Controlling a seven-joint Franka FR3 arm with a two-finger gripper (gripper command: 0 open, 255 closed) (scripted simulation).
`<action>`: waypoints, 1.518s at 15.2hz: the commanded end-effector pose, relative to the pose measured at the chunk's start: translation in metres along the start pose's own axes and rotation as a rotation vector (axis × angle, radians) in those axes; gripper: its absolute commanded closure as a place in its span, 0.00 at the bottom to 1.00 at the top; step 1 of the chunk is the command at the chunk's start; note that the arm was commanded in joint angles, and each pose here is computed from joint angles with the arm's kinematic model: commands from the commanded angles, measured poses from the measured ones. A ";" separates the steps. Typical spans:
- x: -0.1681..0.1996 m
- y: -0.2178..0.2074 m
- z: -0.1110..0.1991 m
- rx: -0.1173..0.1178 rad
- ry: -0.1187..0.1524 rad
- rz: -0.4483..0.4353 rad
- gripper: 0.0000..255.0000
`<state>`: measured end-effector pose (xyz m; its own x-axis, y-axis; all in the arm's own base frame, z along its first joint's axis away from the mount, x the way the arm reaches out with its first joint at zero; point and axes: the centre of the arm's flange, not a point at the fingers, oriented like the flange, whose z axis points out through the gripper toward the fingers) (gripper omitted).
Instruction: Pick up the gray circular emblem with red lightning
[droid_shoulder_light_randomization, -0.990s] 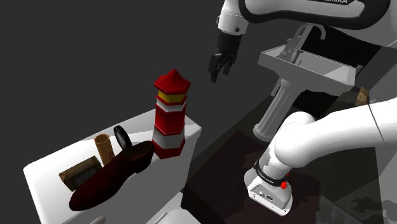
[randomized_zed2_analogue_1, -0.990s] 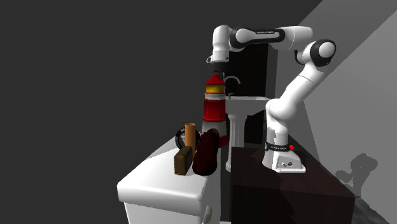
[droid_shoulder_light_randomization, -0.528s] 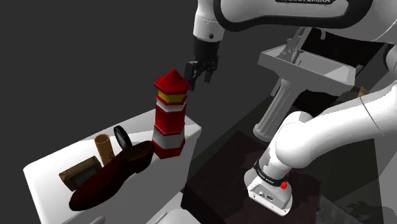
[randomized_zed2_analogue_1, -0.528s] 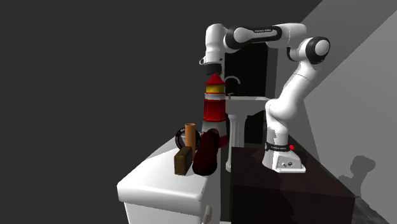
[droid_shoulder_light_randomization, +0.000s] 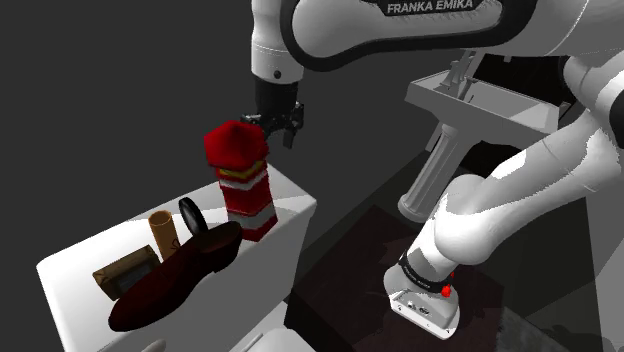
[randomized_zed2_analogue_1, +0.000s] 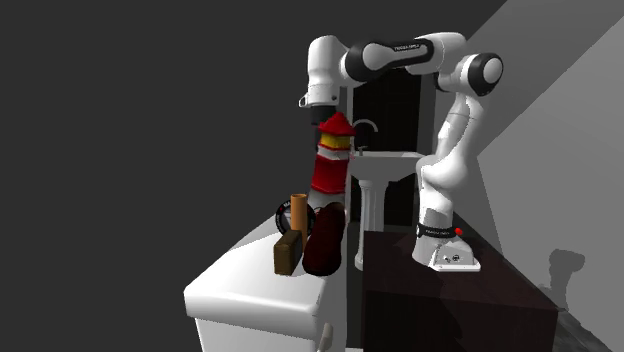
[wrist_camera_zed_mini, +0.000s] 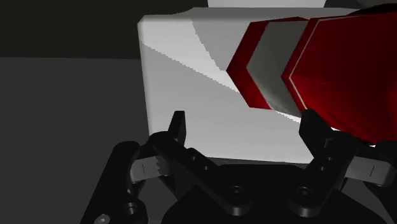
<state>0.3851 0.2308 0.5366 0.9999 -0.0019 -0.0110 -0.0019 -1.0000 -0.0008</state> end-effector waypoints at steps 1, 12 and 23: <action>0.006 -0.024 0.003 0.004 -0.003 0.007 0.00; 0.049 -0.157 0.030 0.025 -0.011 0.039 0.00; 0.051 -0.163 0.071 0.026 -0.012 0.040 1.00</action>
<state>0.4361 0.3946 0.4657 0.9988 -0.0422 -0.0233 -0.0428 -0.9987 -0.0264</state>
